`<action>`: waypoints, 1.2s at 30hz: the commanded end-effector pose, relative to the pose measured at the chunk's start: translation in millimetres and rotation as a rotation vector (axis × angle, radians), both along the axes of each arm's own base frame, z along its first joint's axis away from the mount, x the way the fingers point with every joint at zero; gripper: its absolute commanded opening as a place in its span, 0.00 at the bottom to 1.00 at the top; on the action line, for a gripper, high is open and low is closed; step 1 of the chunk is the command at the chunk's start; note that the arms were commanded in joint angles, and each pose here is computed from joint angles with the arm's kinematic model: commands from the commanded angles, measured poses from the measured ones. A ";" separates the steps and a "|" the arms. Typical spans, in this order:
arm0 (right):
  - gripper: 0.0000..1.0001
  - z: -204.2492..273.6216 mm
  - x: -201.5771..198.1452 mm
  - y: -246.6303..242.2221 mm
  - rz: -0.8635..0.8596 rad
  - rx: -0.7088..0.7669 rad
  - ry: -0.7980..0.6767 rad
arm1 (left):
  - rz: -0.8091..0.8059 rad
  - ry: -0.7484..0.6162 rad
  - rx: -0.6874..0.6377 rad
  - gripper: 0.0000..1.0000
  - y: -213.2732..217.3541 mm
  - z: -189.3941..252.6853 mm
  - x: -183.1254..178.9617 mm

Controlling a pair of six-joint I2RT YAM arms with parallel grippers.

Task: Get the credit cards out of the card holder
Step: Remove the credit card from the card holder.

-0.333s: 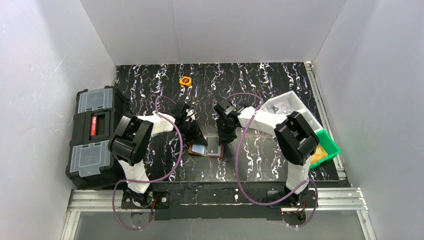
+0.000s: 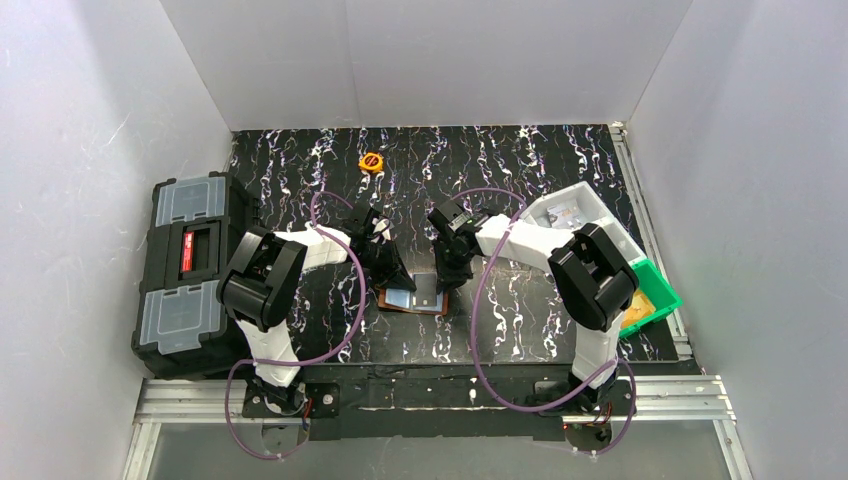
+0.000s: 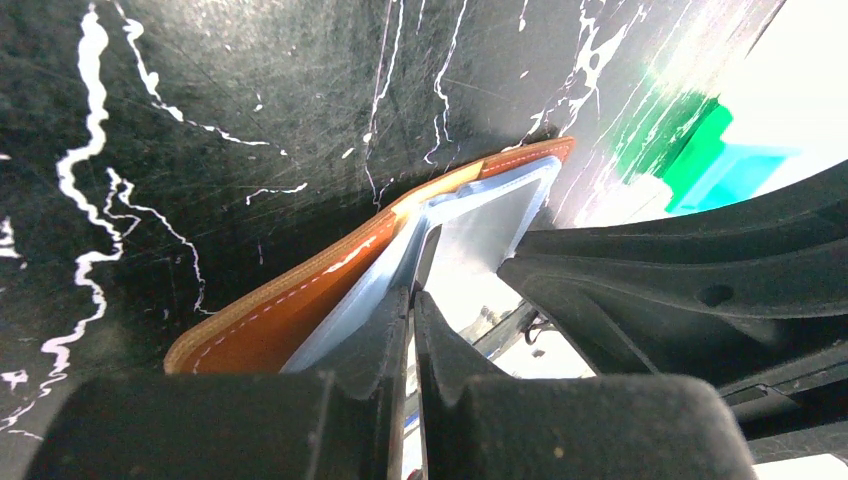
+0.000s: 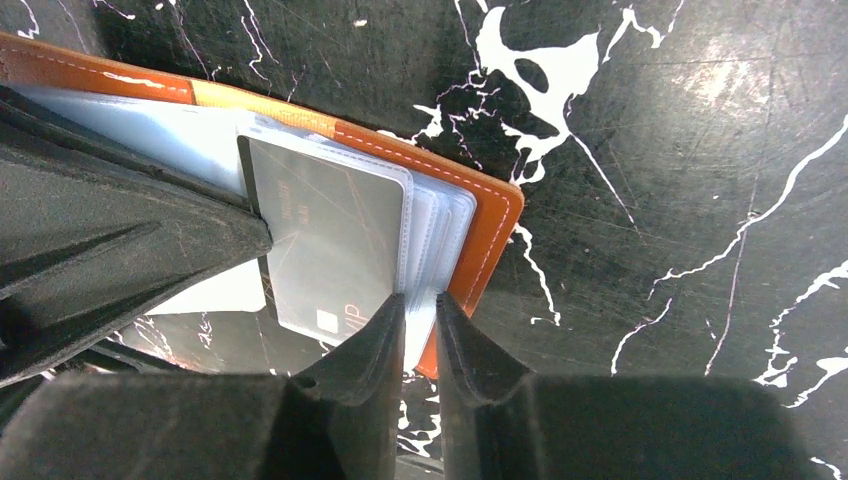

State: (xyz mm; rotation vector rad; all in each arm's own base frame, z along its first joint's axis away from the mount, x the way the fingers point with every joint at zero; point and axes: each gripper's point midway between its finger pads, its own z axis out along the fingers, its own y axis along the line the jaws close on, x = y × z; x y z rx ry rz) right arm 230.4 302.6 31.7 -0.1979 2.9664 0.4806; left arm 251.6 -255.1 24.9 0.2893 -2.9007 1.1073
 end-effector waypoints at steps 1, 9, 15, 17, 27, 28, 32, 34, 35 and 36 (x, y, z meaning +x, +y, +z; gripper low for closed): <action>0.23 -17.0 -7.2 -9.4 0.028 -0.095 0.027 | -0.001 0.003 0.009 0.00 2.1 -1.3 -1.4; 0.22 -33.4 -13.8 -12.6 0.052 -0.166 0.062 | -0.007 0.002 0.009 0.00 1.7 -0.8 -0.7; 0.22 -42.8 -17.3 -20.1 0.059 -0.219 0.089 | -0.012 0.005 0.038 0.00 6.3 -2.9 -1.3; 0.21 -45.6 -19.1 -21.7 0.059 -0.227 0.100 | -0.011 0.003 0.042 0.00 7.4 -2.6 -0.4; 0.20 -51.3 -22.6 -25.9 0.053 -0.239 0.127 | -0.001 0.006 0.049 0.00 13.4 -2.6 1.0; 0.20 -51.3 -22.1 -26.3 0.051 -0.239 0.128 | 0.002 0.005 0.048 0.00 13.8 -2.2 1.5; 0.19 -52.3 -22.2 -27.1 0.048 -0.236 0.132 | 0.002 0.001 0.043 0.00 14.0 -0.7 2.3; 0.19 -52.9 -22.8 -27.4 0.047 -0.237 0.134 | 0.004 0.003 0.044 0.00 14.2 -1.0 2.4; 0.19 -52.7 -22.8 -27.2 0.047 -0.236 0.135 | 0.007 0.005 0.044 0.00 14.8 -1.2 2.6; 0.19 -53.0 -22.7 -27.6 0.046 -0.236 0.136 | 0.007 0.003 0.043 0.00 14.9 -1.2 2.9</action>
